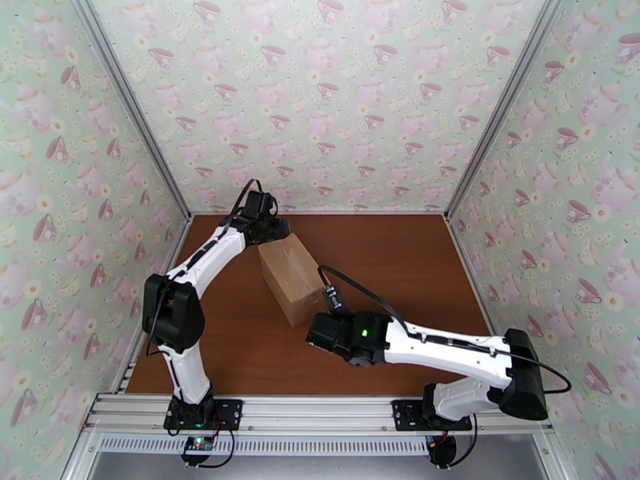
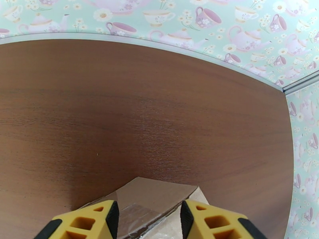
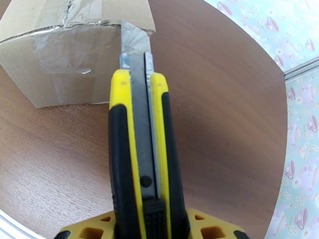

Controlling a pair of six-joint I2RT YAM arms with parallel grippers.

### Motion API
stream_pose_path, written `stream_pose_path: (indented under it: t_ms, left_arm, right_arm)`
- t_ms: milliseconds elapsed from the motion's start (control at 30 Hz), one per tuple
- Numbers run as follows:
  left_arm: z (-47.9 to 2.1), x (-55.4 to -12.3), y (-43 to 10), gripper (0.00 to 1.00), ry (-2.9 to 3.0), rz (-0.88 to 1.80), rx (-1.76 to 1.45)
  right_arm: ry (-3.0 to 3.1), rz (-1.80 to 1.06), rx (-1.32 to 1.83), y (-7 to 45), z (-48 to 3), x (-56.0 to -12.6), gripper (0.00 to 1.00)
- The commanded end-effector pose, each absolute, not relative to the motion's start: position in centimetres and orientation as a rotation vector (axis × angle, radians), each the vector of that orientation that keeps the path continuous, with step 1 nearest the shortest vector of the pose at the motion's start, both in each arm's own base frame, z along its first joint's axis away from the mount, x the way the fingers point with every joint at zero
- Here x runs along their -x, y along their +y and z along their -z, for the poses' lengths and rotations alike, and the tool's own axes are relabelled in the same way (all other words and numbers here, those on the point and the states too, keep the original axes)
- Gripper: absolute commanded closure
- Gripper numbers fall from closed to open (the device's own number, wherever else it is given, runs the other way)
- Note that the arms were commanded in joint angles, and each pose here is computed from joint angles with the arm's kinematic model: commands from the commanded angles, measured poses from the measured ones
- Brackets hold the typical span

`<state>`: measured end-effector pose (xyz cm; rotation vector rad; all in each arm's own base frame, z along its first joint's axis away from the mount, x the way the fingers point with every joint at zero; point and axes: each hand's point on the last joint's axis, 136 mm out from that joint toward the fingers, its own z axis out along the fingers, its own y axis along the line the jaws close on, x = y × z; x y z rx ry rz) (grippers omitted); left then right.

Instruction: Unpack the express box

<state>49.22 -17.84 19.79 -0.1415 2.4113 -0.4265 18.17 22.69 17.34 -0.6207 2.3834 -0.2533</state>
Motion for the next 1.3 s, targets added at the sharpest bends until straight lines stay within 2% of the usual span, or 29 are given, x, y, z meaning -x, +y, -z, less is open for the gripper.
stream_pose_path:
  t_ms: [0,1267]
  left_arm:
    - [-21.1,-49.0,-17.6,0.53,2.382,0.435,0.133]
    - [-21.0,-48.7,-17.5,0.53,2.388,0.432,0.132]
  right_arm:
    - [2.386,0.26,0.642,22.8,-17.0,-17.9,1.0]
    - [2.377,0.264,0.633,23.4,-17.4,-18.6,1.0]
